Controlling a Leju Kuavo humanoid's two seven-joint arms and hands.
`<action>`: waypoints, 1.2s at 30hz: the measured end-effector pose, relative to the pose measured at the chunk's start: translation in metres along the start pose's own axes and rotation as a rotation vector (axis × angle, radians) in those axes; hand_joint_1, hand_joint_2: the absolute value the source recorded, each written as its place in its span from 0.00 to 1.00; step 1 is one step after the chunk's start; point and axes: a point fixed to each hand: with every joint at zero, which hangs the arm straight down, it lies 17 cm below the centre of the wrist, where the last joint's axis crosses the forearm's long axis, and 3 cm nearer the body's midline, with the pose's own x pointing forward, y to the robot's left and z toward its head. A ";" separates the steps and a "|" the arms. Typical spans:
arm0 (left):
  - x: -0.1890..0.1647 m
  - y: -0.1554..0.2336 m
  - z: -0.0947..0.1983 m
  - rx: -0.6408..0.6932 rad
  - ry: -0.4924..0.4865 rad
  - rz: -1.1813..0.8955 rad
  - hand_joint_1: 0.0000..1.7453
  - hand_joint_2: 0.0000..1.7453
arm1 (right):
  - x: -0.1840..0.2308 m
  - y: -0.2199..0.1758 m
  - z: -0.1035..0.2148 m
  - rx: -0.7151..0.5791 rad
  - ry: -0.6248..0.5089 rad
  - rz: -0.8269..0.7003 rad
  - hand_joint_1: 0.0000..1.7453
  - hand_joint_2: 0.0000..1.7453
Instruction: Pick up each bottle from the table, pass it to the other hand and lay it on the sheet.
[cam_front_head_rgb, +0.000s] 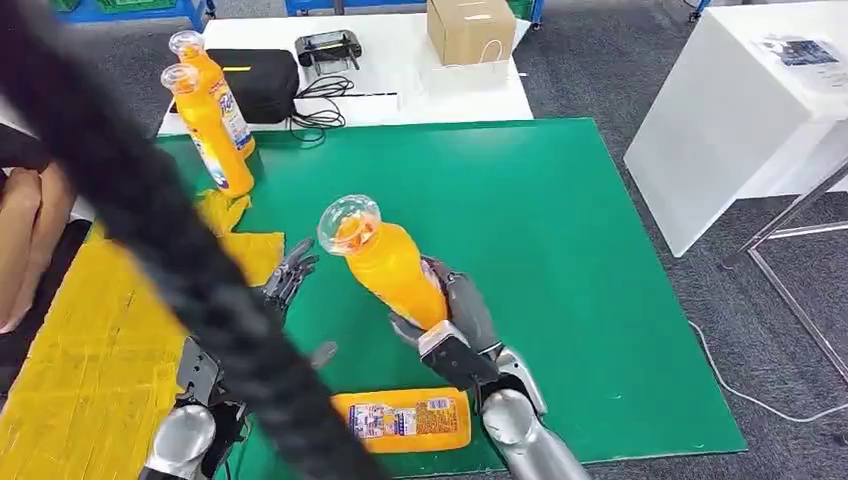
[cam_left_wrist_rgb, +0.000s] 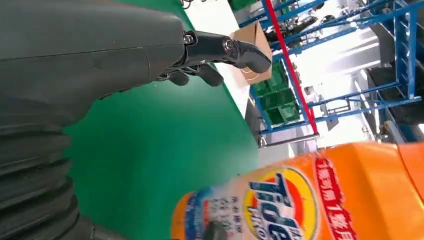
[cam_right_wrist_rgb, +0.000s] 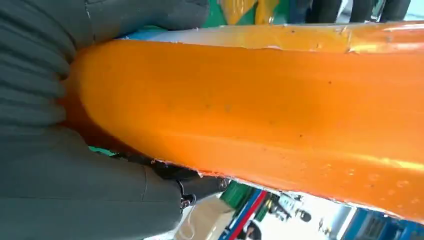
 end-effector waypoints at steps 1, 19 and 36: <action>0.000 0.000 0.000 -0.002 0.000 0.000 0.00 1.00 | 0.001 0.003 0.000 0.007 -0.002 -0.001 1.00 1.00; -0.005 0.002 -0.004 -0.010 0.010 0.027 0.00 1.00 | 0.008 0.081 0.008 0.276 -0.066 0.146 0.97 1.00; 0.001 -0.003 -0.001 -0.049 -0.023 0.135 1.00 1.00 | -0.026 0.105 0.018 0.394 -0.011 0.203 0.99 1.00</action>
